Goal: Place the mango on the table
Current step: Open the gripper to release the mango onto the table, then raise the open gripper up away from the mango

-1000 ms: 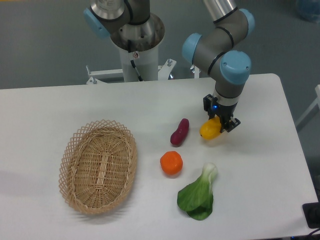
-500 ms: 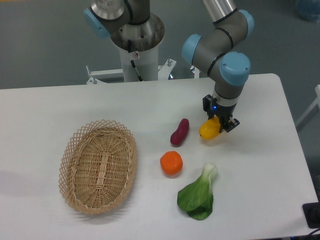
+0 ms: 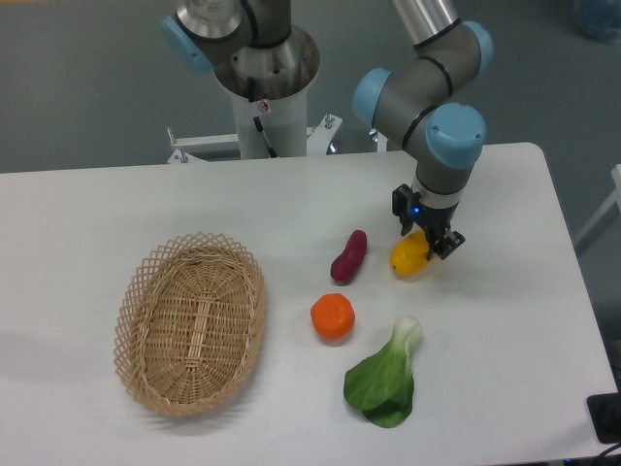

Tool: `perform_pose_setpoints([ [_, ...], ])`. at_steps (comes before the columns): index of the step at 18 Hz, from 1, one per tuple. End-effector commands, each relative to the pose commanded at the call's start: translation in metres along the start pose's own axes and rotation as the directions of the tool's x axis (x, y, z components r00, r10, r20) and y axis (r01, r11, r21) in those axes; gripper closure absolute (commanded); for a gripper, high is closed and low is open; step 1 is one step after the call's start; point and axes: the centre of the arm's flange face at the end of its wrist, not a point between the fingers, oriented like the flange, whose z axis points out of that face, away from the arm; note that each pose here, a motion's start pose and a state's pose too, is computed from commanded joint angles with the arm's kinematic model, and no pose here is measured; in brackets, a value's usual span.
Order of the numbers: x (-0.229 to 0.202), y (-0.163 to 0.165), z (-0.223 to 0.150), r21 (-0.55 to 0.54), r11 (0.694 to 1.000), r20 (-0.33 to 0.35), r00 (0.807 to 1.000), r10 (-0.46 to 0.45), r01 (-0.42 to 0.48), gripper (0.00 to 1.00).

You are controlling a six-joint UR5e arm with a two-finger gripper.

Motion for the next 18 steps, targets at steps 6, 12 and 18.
perform_pose_setpoints([
  [6,-0.026,-0.005,-0.043,0.037,0.999,0.085,0.996,-0.018,0.015,0.00],
  [12,-0.050,-0.022,-0.081,0.103,0.990,0.159,0.981,-0.110,0.094,0.00],
  [18,-0.064,-0.037,-0.104,0.143,0.978,0.181,0.968,-0.174,0.149,0.00],
])
